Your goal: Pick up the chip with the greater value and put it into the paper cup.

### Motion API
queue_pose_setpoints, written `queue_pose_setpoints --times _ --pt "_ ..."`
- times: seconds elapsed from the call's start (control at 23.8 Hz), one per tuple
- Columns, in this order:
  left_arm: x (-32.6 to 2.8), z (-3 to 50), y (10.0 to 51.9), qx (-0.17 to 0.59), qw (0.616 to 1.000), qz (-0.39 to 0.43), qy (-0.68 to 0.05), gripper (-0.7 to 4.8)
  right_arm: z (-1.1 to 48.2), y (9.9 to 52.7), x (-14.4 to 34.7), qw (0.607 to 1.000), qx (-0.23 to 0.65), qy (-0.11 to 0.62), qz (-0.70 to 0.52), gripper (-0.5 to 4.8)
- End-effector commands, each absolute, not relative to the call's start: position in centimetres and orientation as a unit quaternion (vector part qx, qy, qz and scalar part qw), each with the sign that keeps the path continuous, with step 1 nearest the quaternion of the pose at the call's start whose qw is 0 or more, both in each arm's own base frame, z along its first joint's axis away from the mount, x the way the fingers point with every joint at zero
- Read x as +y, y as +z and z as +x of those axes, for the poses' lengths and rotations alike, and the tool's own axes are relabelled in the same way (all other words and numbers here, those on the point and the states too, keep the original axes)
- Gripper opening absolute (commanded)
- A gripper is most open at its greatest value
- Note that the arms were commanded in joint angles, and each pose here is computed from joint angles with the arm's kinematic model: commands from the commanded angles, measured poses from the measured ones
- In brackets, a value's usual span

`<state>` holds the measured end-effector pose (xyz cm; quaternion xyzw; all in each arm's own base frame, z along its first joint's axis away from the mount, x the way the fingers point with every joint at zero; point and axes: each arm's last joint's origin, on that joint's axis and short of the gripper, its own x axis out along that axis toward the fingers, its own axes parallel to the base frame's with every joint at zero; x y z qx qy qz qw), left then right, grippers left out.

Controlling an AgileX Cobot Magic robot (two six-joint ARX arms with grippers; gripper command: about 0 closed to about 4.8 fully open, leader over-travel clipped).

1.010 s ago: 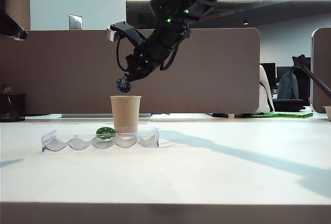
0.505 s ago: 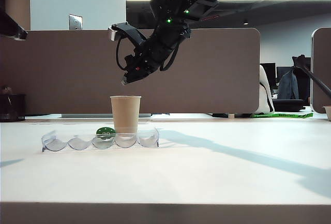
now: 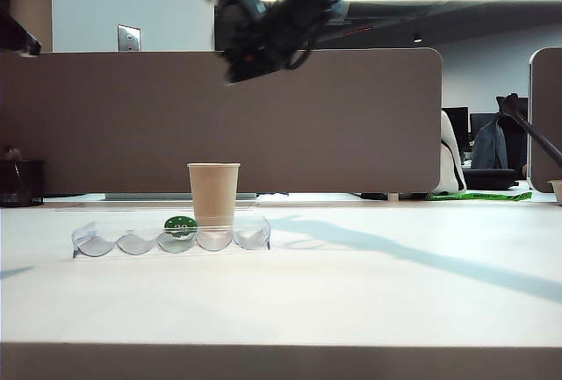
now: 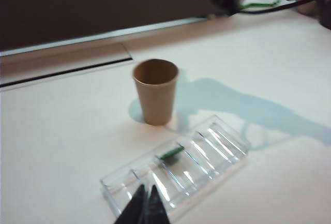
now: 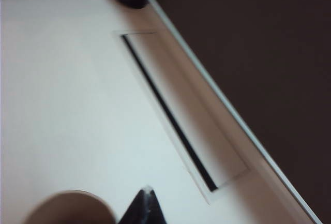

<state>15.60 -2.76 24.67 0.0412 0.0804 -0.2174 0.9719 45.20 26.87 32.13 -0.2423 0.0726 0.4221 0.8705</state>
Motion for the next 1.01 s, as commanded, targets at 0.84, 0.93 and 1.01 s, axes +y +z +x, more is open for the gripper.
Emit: queue_pose_setpoints --times 0.84,0.93,1.01 --pt "-2.0 13.0 25.2 0.004 0.989 -0.027 -0.142 -0.05 42.8 42.5 9.7 0.919 0.123 0.34 -0.156 -0.02" --pt "-1.9 12.3 24.8 -0.007 0.99 -0.03 -0.139 -0.05 42.2 42.9 8.9 0.919 0.135 0.336 -0.153 -0.02" --pt "-1.8 11.9 24.5 -0.007 0.991 -0.03 -0.131 -0.05 41.8 43.0 8.4 0.92 0.145 0.331 -0.152 -0.02"
